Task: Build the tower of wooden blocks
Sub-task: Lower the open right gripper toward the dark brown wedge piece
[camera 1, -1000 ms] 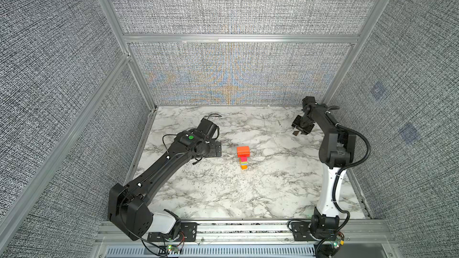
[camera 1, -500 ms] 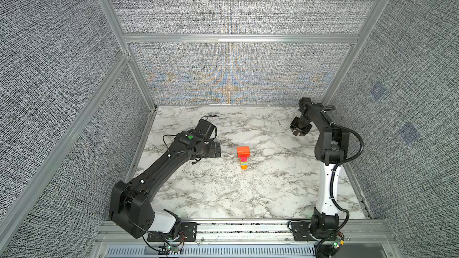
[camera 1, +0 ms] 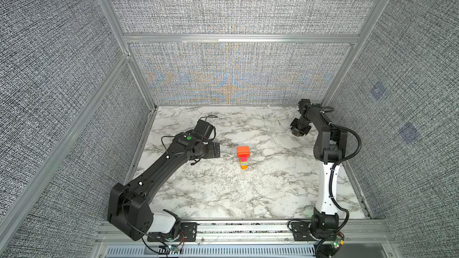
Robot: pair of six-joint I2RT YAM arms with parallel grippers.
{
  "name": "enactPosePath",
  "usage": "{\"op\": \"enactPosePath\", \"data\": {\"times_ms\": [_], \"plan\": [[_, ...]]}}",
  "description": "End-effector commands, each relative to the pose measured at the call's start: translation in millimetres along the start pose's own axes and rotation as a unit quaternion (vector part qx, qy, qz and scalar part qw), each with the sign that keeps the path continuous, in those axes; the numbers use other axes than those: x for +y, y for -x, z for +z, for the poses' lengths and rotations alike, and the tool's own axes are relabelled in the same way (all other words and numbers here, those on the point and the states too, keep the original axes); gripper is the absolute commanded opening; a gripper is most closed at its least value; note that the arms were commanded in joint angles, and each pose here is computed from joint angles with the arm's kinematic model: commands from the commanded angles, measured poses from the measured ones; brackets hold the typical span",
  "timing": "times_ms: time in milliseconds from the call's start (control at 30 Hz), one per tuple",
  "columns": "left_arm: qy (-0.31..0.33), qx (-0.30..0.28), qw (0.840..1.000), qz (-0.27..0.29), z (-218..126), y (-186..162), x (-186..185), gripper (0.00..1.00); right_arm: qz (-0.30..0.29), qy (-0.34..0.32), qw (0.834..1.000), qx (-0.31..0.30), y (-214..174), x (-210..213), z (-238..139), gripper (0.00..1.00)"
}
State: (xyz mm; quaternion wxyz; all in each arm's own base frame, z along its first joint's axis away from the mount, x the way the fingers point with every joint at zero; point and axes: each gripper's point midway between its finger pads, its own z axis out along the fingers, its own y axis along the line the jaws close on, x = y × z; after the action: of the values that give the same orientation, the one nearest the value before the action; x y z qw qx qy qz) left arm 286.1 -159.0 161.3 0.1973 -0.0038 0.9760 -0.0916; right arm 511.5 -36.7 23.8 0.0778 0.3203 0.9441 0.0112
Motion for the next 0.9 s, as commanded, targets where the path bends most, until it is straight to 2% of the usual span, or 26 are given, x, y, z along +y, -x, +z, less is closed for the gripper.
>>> {"op": "enactPosePath", "data": {"times_ms": [0, 333, 867], "plan": [[0.0, 0.0, 1.0, -0.005, -3, -1, 2, 0.99, 0.002, -0.007, 1.0, 0.007, -4, -3, -1, 0.33], [-0.005, 0.0, 1.0, -0.01, -6, -3, 1, 0.99, -0.007, -0.022, 1.0, 0.008, -7, -10, -2, 0.17], [-0.012, -0.004, 1.0, -0.019, -13, -5, 2, 0.99, -0.045, -0.001, 0.999, -0.006, -27, -5, -28, 0.1]]}}
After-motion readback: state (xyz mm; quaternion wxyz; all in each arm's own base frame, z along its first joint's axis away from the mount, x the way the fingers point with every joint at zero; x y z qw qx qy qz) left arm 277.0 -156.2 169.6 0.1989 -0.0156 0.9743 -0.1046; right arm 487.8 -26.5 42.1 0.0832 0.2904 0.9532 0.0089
